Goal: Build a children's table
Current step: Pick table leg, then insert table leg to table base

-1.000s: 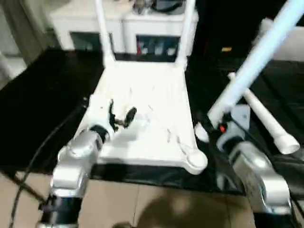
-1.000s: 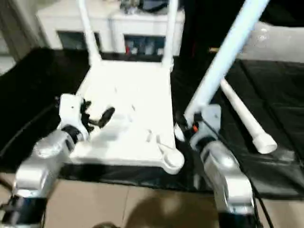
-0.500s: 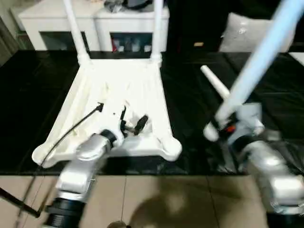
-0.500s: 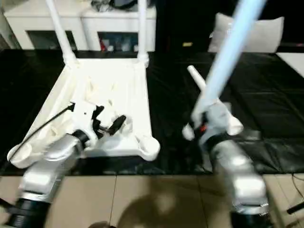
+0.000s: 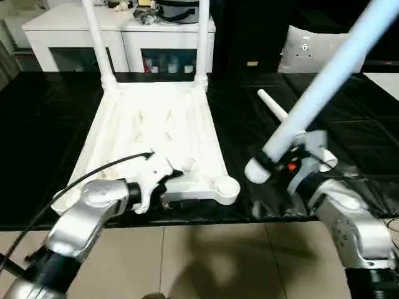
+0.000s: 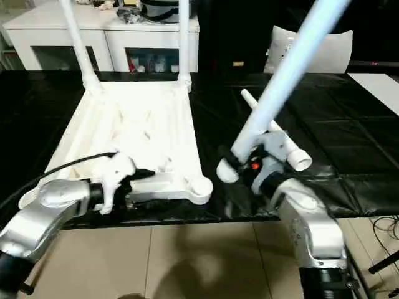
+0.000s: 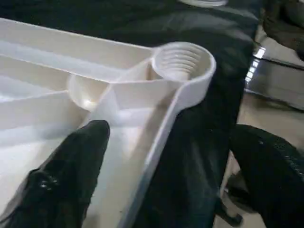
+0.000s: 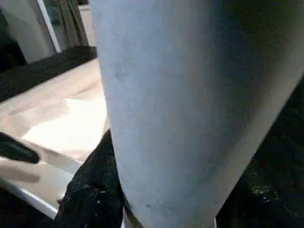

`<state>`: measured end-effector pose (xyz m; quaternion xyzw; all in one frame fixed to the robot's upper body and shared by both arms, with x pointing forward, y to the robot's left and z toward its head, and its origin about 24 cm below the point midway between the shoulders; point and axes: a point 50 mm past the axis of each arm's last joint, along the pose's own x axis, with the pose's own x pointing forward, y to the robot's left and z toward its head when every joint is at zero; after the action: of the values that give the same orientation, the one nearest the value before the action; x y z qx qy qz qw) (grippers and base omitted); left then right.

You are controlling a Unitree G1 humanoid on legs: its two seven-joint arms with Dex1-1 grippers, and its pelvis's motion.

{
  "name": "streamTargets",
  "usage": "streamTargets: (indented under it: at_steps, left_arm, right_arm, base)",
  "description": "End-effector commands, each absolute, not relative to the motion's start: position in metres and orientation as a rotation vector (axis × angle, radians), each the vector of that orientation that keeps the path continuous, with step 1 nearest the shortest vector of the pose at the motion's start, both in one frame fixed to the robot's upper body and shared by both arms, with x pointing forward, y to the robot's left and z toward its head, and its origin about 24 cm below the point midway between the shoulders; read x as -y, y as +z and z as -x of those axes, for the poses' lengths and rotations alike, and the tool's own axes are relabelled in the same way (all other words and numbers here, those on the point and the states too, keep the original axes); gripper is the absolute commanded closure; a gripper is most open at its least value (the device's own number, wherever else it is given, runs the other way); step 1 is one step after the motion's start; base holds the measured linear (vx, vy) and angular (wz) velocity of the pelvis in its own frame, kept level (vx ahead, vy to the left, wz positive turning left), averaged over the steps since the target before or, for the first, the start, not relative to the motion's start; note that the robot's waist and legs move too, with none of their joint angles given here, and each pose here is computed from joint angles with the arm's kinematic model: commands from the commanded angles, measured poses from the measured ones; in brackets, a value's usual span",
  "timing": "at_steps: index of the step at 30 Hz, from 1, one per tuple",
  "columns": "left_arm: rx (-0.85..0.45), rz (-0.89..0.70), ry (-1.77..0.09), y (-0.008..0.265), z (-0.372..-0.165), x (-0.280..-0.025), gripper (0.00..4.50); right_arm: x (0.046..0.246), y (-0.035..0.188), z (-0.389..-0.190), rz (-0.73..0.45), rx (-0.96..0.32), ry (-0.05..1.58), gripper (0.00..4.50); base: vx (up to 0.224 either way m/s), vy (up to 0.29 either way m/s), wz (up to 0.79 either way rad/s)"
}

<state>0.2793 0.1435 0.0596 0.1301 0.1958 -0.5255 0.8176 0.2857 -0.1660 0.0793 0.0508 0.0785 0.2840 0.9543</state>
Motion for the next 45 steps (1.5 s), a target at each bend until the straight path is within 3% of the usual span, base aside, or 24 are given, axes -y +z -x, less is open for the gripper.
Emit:
streamTargets:
  at_steps: [1,10,45]
  left_arm:
    - [-0.432,-0.295,-1.15,0.061,-0.282,-0.142,0.49]
    - [-0.475,-0.267,-1.225,0.058,-0.301,-0.132,1.22]
    - [-0.479,-0.453,-1.316,0.047,-0.308,-0.149,3.96]
  right_arm:
    - [0.164,0.084,-0.288,-0.074,-0.128,0.582,2.59]
    - [0.168,0.082,-0.283,-0.094,-0.159,0.664,2.59]
    - [0.16,0.085,-0.28,-0.14,-0.197,0.818,2.59]
  base:
    - [0.0,0.0,0.0]
    - [0.0,0.0,0.0]
    - [0.0,0.0,0.0]
